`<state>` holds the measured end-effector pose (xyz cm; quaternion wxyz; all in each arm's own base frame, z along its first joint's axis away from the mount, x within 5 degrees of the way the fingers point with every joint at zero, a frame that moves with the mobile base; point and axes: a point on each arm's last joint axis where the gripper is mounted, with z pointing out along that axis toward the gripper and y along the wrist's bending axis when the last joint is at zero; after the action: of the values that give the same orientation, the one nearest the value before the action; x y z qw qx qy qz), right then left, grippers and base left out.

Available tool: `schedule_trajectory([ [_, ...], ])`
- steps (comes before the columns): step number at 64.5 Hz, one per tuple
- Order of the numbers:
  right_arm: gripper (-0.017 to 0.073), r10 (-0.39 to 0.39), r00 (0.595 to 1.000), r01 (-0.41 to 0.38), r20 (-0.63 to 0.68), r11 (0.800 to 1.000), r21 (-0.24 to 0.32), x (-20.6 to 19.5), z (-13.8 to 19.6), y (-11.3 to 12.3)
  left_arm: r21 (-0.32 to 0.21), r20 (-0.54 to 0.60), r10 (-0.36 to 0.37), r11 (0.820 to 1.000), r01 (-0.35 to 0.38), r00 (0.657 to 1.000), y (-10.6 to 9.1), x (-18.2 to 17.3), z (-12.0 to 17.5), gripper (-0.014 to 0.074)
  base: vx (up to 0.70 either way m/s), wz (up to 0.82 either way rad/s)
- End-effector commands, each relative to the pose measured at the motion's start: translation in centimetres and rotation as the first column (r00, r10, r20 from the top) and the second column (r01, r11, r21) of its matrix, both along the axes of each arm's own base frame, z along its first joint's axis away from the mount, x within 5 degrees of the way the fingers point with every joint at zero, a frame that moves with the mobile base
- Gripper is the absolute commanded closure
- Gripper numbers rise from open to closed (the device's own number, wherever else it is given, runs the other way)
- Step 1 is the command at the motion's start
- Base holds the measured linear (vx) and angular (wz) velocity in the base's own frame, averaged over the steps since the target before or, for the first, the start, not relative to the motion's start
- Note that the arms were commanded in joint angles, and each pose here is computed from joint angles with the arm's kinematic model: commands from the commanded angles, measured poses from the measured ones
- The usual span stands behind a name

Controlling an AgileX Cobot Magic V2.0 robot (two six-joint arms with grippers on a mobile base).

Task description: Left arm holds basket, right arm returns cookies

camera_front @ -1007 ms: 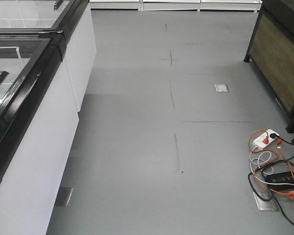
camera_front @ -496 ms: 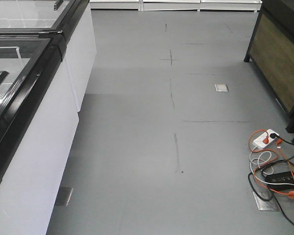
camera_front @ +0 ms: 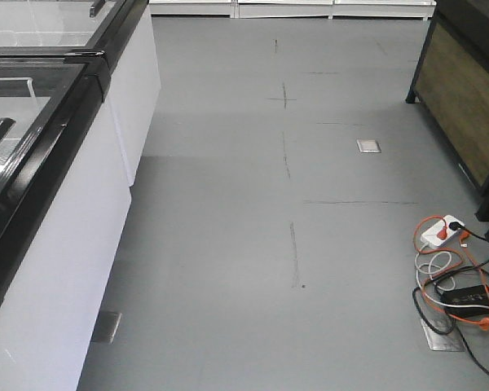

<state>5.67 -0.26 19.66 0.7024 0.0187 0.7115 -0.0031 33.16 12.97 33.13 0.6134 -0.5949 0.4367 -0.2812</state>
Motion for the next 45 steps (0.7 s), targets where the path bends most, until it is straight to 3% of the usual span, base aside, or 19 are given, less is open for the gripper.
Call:
schedule_trajectory([
  [1,0.0563,0.016,0.998,-0.014,0.064,1.000,-0.023,0.0,0.0,0.2,0.114,0.101,0.002,0.993,-0.013,0.995,-0.2,-1.0,3.6,0.0603,0.00,0.00],
  [12,0.0563,0.016,0.998,-0.014,0.064,1.000,-0.023,0.0,0.0,0.2,0.157,0.122,-0.025,0.988,0.006,0.992,-0.8,-2.1,5.3,0.0602,0.00,0.00],
  [24,0.0563,0.016,0.998,-0.014,0.064,1.000,-0.023,0.0,0.0,0.2,0.126,0.114,-0.090,0.989,0.076,0.989,-2.1,-3.8,6.9,0.0602,0.00,0.00],
  [35,0.0563,0.016,0.998,-0.014,0.064,1.000,-0.023,0.0,0.0,0.2,0.177,0.069,-0.174,0.971,0.159,0.982,-4.0,-5.4,8.5,0.0602,0.00,0.00],
  [45,0.0563,0.016,0.998,-0.014,0.064,1.000,-0.023,0.0,0.0,0.2,0.206,0.113,-0.223,0.959,0.197,0.968,-5.8,-7.2,10.4,0.0602,0.00,0.00],
])
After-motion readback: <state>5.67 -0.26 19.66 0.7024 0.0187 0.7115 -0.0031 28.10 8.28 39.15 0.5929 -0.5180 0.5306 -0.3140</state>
